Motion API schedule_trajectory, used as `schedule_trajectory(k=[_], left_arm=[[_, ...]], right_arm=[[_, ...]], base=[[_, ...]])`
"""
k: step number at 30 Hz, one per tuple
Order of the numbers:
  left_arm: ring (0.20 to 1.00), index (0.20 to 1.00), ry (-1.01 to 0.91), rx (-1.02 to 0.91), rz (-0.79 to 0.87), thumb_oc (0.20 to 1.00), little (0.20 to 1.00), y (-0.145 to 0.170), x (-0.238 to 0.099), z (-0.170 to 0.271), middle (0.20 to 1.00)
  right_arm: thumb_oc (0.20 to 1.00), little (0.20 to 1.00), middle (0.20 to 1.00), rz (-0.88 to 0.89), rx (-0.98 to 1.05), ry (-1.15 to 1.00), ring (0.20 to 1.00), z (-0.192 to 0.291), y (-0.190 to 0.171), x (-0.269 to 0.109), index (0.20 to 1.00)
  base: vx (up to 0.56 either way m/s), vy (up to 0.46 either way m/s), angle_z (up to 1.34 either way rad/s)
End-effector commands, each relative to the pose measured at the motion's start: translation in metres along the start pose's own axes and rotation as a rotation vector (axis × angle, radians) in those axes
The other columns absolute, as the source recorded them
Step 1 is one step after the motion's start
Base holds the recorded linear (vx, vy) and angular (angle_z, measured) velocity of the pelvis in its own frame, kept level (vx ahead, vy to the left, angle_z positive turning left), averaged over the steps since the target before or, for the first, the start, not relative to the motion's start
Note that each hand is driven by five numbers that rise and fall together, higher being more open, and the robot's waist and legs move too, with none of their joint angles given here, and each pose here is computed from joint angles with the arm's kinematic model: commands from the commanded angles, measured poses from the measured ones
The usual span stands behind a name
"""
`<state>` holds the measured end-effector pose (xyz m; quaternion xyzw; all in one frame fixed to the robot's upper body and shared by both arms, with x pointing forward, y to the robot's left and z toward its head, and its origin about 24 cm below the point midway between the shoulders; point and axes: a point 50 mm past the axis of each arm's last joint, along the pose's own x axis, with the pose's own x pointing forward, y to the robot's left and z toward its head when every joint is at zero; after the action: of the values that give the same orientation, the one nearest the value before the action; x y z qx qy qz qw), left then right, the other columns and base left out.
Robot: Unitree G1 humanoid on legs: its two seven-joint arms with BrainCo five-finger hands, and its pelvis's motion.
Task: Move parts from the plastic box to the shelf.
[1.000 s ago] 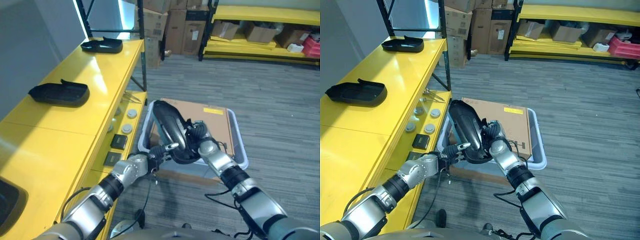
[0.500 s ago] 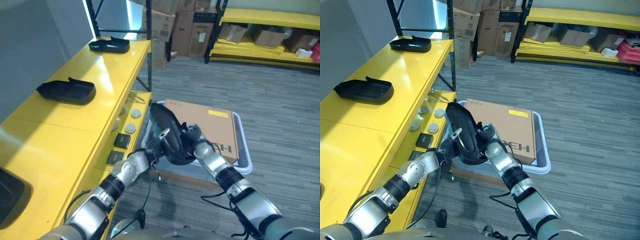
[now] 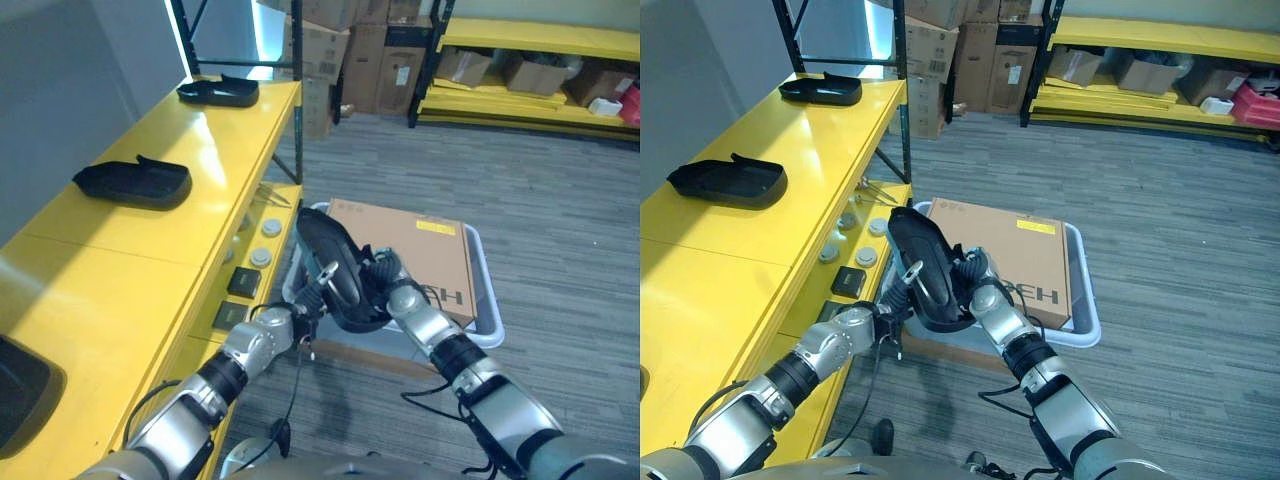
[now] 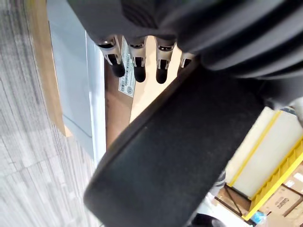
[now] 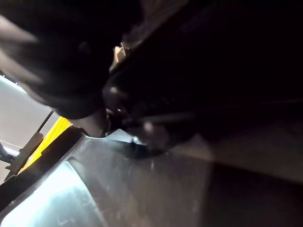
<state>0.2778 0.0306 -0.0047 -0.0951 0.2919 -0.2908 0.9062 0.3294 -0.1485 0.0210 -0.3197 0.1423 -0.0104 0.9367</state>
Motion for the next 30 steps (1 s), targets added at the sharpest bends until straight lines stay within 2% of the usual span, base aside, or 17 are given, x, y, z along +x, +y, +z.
schedule_trajectory(k=[1,8,9,10,11,24,30], left_arm=[[1.0,1.0,-0.054,0.158,-0.097,1.0,1.0,-0.034,0.016,0.023,1.0],[1.0,1.0,-0.067,0.224,-0.116,1.0,1.0,-0.038,0.015,0.027,1.0],[0.633,0.633,-0.075,0.233,-0.119,0.633,0.633,-0.039,0.015,0.028,0.633],[0.395,0.395,-0.087,0.234,-0.115,0.395,0.395,-0.039,0.015,0.028,0.395],[0.2,0.2,-0.092,0.234,-0.114,0.2,0.2,-0.04,0.015,0.029,0.2],[0.2,0.2,-0.182,0.283,-0.114,0.2,0.2,-0.049,0.012,0.045,0.2],[0.2,0.2,-0.241,0.293,-0.047,0.2,0.2,-0.048,0.011,0.051,0.2]], right_arm=[[0.2,0.2,0.2,0.045,0.028,-0.191,0.2,0.044,0.007,0.001,0.2],[0.2,0.2,0.2,0.072,0.031,-0.2,0.2,0.049,0.009,0.0,0.2],[0.2,0.2,0.2,0.076,0.03,-0.201,0.2,0.05,0.01,0.0,0.2],[0.2,0.2,0.2,0.079,0.03,-0.202,0.2,0.051,0.01,0.0,0.2],[0.2,0.2,0.2,0.08,0.03,-0.203,0.2,0.052,0.011,0.0,0.2],[0.2,0.2,0.2,0.095,0.051,-0.2,0.2,0.058,0.016,-0.002,0.2],[0.2,0.2,0.2,0.09,0.072,-0.192,0.2,0.057,0.018,-0.002,0.2]], base=[[0.0,0.0,0.0],[0.0,0.0,0.0],[0.0,0.0,0.0],[0.0,0.0,0.0],[0.0,0.0,0.0],[0.0,0.002,-0.02],[0.0,0.0,0.0]])
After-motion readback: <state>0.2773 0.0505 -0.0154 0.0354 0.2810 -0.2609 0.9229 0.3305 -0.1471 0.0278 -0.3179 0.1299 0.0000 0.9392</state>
